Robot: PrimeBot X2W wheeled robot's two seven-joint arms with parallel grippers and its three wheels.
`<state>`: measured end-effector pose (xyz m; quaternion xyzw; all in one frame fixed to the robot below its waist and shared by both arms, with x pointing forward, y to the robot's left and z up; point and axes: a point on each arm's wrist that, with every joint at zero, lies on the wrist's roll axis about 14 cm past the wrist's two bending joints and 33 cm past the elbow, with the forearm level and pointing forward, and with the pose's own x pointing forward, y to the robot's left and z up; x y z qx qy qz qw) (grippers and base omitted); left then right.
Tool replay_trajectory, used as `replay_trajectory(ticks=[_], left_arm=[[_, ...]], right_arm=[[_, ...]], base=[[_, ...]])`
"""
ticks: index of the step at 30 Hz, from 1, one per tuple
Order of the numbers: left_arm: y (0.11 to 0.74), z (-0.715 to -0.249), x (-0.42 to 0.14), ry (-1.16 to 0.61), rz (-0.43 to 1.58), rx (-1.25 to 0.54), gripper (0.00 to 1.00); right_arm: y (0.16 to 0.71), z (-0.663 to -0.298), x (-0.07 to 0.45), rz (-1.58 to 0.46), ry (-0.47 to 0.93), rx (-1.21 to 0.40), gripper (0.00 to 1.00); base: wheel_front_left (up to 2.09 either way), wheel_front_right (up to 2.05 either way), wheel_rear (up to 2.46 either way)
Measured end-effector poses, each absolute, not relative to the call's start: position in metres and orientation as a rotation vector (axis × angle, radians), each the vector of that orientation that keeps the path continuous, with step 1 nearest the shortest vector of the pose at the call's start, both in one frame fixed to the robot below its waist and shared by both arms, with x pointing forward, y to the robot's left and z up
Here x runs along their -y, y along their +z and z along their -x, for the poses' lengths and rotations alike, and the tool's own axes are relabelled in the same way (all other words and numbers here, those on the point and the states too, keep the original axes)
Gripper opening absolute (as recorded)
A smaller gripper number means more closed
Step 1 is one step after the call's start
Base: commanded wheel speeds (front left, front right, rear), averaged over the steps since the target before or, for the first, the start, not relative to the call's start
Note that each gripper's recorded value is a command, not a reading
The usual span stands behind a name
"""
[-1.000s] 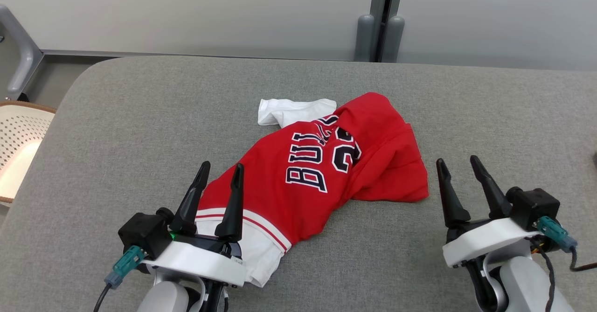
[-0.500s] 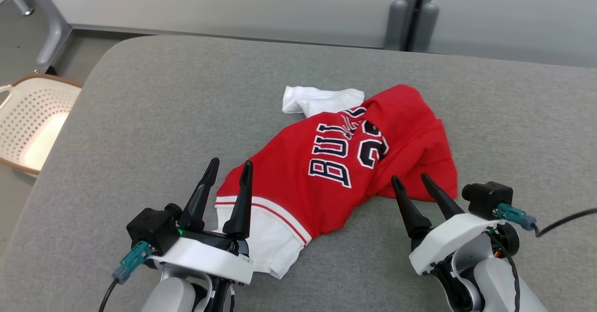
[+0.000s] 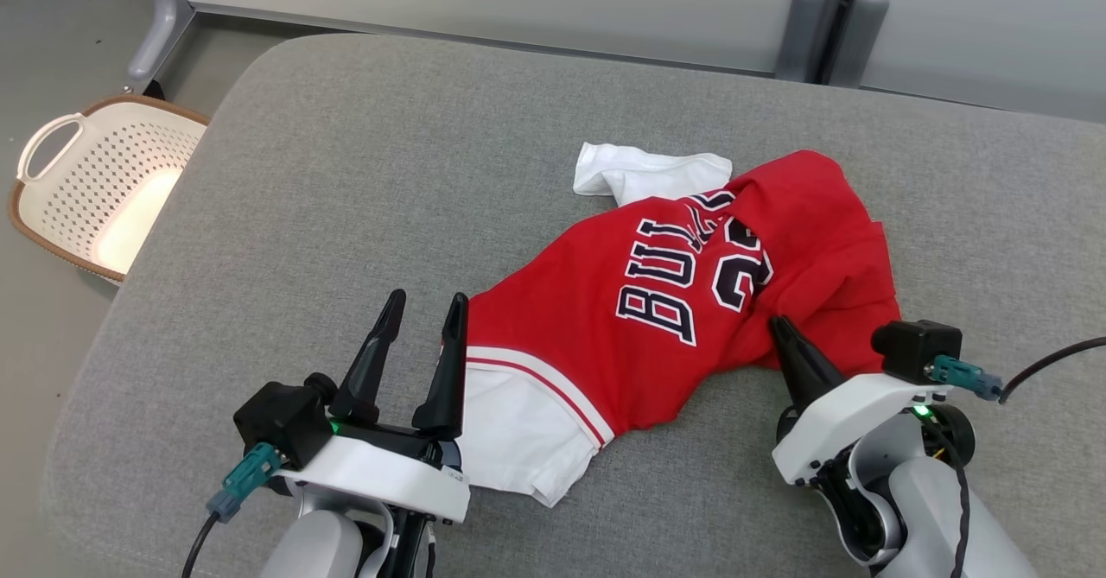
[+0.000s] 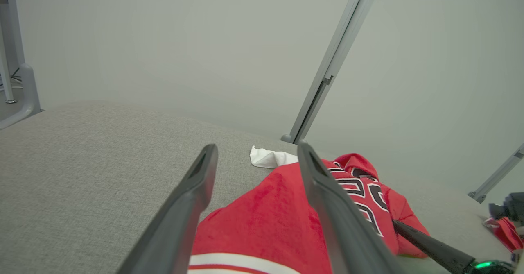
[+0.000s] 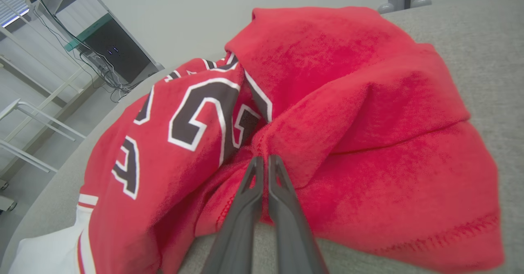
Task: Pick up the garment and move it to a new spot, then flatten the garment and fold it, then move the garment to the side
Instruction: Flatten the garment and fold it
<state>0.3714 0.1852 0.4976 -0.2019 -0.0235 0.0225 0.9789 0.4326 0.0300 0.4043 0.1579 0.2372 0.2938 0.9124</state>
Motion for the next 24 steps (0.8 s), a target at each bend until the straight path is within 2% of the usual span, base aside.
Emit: replay_trajectory(ticks=[5,16,20,24], left_arm=[[0.500,-0.372,-0.185,0.041,0.404,0.055,1.00],[0.509,-0.371,-0.168,-0.017,0.414,0.077,1.00],[0.512,-0.372,-0.158,-0.048,0.419,0.081,1.00],[0.513,-0.372,-0.155,-0.056,0.427,0.083,1.00]], right_arm=[[0.417,-0.445,-0.015,-0.311,0.566,-0.415,0.00],[0.491,-0.474,0.073,-0.143,0.439,-0.186,0.00],[0.518,-0.476,0.111,0.011,0.404,-0.164,0.00],[0.529,-0.472,0.130,0.148,0.406,-0.207,0.00]], base=[[0.00,0.00,0.00],[0.00,0.00,0.00],[0.00,0.00,0.00],[0.00,0.00,0.00]])
